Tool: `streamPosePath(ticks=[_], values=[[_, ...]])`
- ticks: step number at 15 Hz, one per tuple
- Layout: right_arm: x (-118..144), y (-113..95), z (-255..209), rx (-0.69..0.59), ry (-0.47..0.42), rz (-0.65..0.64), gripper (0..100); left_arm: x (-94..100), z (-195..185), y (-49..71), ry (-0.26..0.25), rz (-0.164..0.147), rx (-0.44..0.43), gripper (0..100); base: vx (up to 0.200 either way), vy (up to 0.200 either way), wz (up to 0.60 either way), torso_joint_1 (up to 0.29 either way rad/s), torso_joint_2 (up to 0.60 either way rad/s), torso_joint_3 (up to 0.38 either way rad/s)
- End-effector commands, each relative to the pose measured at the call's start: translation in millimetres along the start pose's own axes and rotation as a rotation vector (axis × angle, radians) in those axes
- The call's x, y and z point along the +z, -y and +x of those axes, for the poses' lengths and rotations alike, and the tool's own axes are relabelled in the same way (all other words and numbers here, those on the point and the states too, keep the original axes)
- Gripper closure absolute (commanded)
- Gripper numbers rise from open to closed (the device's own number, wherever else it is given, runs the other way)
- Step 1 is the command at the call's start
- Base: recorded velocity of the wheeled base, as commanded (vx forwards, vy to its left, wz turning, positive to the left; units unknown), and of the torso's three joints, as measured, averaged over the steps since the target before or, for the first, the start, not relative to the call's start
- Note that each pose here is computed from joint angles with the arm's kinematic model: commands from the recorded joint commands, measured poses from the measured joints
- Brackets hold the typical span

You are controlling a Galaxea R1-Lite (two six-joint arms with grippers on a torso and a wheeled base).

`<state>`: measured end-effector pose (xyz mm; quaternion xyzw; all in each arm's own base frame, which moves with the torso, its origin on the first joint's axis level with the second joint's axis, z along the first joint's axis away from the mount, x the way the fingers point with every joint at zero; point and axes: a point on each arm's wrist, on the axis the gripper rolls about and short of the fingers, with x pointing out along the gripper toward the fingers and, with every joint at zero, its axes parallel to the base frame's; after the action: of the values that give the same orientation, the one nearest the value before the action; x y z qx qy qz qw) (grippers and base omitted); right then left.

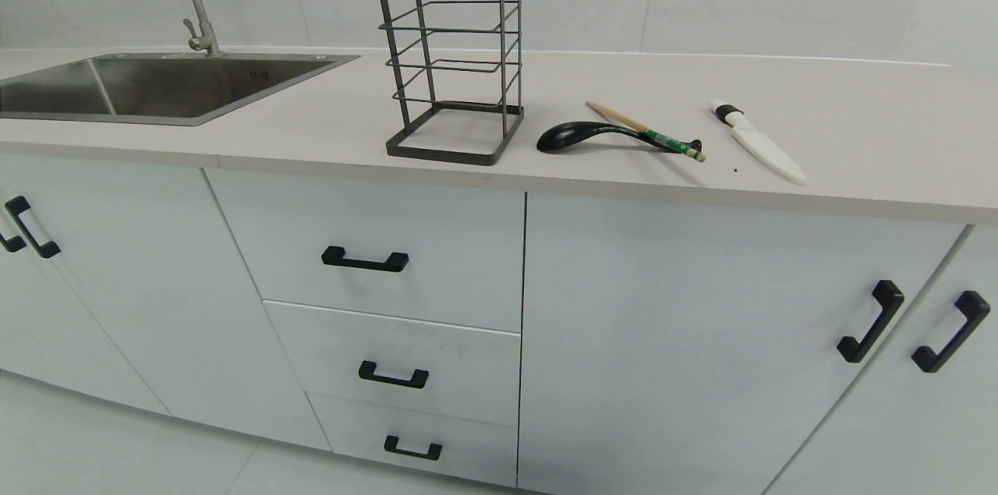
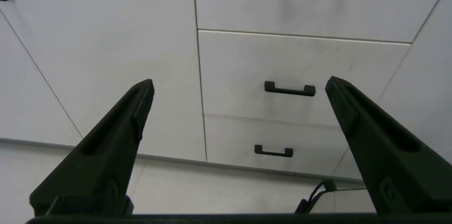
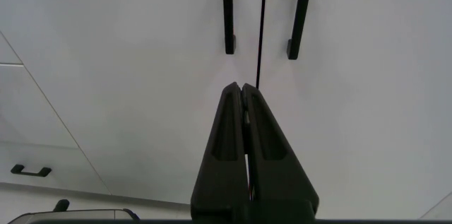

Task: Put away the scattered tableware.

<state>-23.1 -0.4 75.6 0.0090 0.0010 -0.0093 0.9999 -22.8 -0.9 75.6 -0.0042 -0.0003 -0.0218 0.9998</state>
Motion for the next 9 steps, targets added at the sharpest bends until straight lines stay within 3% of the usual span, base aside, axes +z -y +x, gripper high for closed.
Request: streamPosePath(ticks=[1, 3, 6, 7, 8, 9], values=[[0.1, 0.0, 0.1, 0.0, -0.001, 0.0, 100, 0.1, 0.0, 0.2, 0.001, 0.004, -0.005, 0, 0.0, 0.0, 0.0, 0.0, 0.0, 0.0], [0.1, 0.0, 0.1, 0.0, -0.001, 0.0, 100, 0.1, 0.0, 0.4, 0.001, 0.028, -0.013, 0, 0.0, 0.0, 0.0, 0.0, 0.0, 0.0], [-0.3, 0.0, 0.2, 0.0, -0.002, 0.0, 100, 0.5, 0.0, 0.0, 0.005, 0.027, 0.004, 0, 0.0, 0.0, 0.0, 0.0, 0.0, 0.0], [0.1, 0.0, 0.1, 0.0, -0.001, 0.0, 100, 10.5, -1.8, 0.1, 0.068, 0.025, 0.007, 0, 0.0, 0.0, 0.0, 0.0, 0.0, 0.0], [0.1, 0.0, 0.1, 0.0, -0.001, 0.0, 100, 46.9, -12.4, 1.4, 0.238, 0.035, -0.003, 0, 0.0, 0.0, 0.0, 0.0, 0.0, 0.0], [-0.3, 0.0, 0.2, 0.0, -0.002, 0.0, 100, 73.0, -19.0, 3.5, 0.302, 0.052, -0.037, 0, 0.0, 0.0, 0.0, 0.0, 0.0, 0.0]])
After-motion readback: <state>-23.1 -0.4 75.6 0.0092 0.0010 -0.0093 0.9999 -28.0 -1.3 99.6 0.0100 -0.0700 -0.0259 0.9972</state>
